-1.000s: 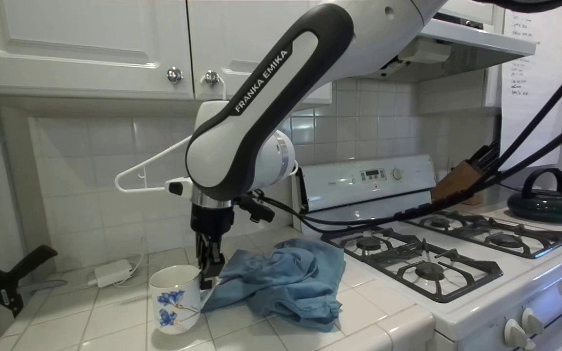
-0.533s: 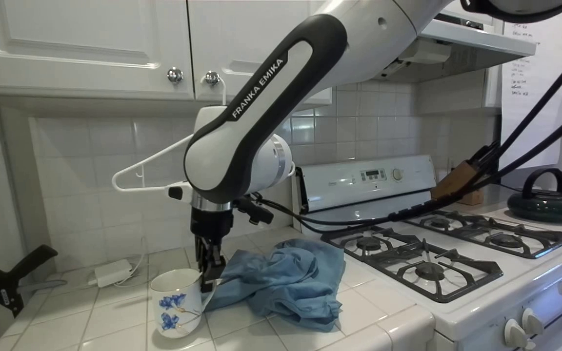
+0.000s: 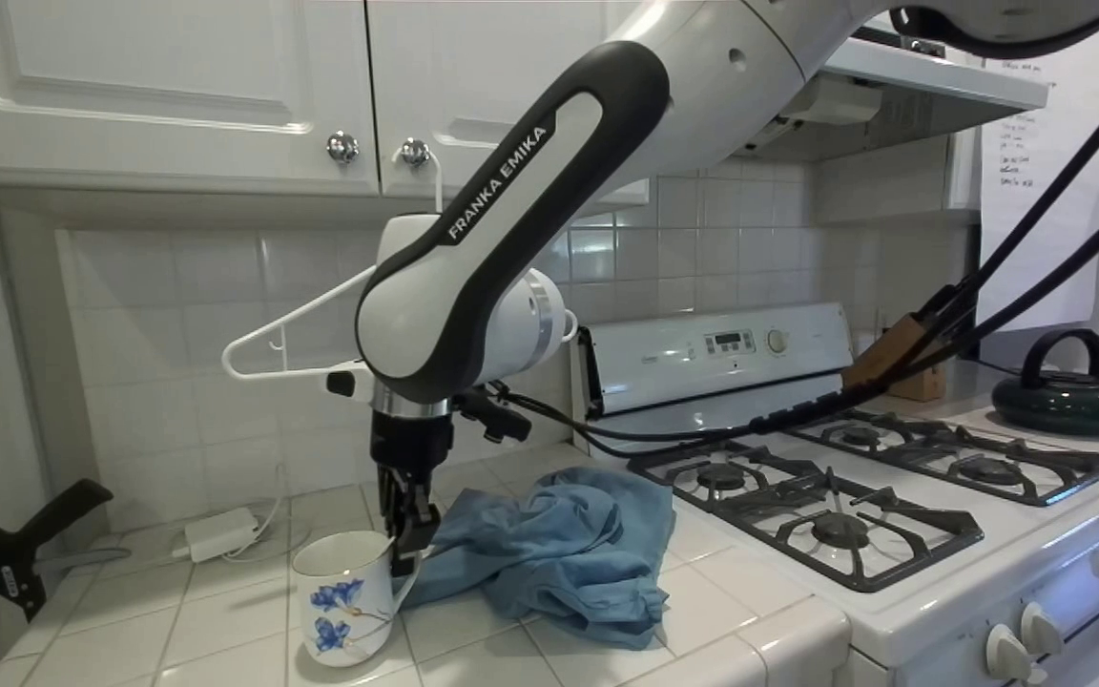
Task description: Move the mug to the left then remove the coat hanger from the knob
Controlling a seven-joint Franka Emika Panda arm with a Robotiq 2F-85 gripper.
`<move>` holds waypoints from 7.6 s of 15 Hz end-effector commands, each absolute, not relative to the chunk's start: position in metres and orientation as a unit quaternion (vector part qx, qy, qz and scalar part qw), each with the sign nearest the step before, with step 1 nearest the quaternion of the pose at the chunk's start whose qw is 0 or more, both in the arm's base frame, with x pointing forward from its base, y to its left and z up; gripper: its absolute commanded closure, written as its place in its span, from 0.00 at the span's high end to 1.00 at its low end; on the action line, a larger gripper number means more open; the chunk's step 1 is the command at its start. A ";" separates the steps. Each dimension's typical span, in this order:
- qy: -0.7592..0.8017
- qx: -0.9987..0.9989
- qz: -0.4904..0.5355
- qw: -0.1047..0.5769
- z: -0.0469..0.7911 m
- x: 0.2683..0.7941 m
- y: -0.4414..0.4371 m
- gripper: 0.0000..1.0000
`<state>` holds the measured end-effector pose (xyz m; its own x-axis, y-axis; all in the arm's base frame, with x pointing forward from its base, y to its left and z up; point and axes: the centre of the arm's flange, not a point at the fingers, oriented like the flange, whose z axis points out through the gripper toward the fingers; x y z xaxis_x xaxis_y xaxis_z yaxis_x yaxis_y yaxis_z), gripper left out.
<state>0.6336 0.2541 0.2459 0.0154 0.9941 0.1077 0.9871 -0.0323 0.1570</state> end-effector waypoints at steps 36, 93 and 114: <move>0.679 0.725 0.115 -0.027 0.339 0.592 0.257 1.00; 0.720 0.671 0.174 -0.034 0.344 0.624 0.237 1.00; 0.500 0.822 0.172 -0.212 0.400 0.503 0.228 1.00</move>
<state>0.5583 0.2358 0.3892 0.3110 0.7773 0.5469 0.9435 -0.3216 -0.0795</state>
